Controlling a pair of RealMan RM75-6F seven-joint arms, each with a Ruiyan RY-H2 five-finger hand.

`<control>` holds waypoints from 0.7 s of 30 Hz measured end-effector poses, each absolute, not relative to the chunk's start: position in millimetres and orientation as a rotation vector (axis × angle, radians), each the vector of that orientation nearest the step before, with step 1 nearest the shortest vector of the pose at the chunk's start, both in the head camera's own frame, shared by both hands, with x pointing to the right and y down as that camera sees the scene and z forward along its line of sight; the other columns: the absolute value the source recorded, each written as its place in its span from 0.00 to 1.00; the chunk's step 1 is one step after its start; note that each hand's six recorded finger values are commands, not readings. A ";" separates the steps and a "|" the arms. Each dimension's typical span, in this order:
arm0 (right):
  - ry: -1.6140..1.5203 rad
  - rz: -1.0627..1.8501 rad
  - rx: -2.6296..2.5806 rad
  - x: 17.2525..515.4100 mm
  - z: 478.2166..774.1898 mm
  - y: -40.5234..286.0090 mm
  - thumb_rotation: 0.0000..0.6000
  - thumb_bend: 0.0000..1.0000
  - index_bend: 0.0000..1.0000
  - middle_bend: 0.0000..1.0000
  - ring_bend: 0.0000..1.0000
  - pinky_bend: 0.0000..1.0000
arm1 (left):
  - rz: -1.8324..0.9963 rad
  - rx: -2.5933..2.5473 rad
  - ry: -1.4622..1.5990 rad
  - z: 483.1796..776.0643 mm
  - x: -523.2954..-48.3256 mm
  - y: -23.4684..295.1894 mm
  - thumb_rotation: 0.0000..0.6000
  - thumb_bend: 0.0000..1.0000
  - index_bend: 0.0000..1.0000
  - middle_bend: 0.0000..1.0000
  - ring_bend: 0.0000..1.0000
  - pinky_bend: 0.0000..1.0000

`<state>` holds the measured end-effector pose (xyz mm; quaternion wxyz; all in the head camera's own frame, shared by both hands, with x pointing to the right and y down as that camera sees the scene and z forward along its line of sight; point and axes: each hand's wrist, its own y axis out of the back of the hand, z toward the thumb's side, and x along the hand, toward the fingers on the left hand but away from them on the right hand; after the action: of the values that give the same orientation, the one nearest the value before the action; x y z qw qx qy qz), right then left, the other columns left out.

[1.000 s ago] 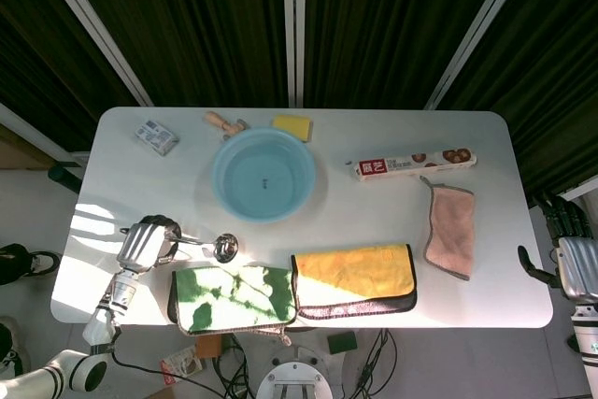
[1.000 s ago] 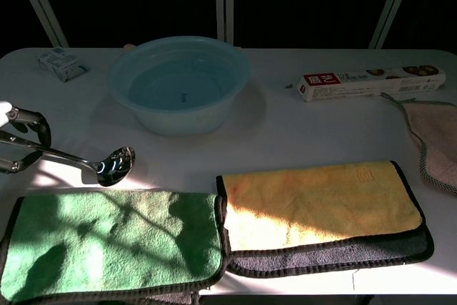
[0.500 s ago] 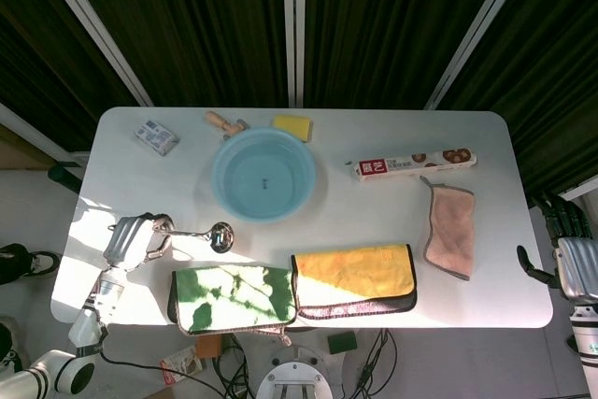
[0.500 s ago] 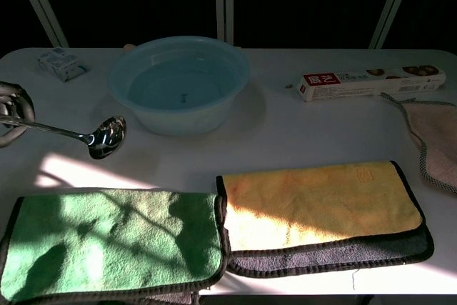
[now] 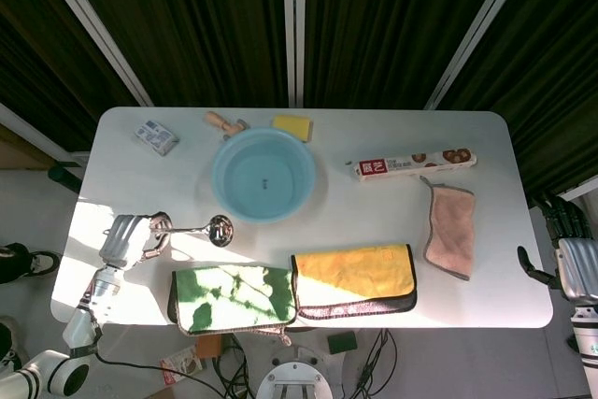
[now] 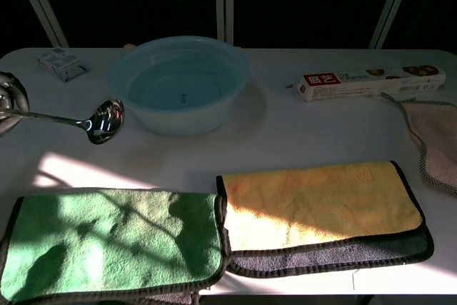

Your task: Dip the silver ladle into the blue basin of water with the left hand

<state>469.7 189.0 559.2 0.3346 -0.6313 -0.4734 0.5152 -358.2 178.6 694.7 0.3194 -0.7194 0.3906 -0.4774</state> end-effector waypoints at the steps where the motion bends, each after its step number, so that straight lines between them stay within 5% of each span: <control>1: -1.236 1.345 -1.648 469.9 559.3 188.9 1.00 0.42 0.10 0.00 0.00 0.00 | -1.252 -1.888 1.028 692.8 -358.7 177.2 1.00 0.50 0.87 0.68 0.75 0.84; 14: -1.240 1.344 -1.645 470.2 558.4 188.4 1.00 0.42 0.10 0.00 0.00 0.00 | -1.199 -1.811 1.066 636.2 -374.0 127.3 1.00 0.50 0.87 0.68 0.75 0.84; 21: -1.248 1.340 -1.637 470.7 556.7 188.4 1.00 0.42 0.10 0.00 0.00 0.00 | -1.224 -1.867 1.027 646.8 -345.8 83.1 1.00 0.50 0.87 0.68 0.76 0.84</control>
<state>470.7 188.4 556.7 0.3359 -0.6278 -0.4786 0.5138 -345.8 83.1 646.8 0.3355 -0.7158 0.3935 -0.4693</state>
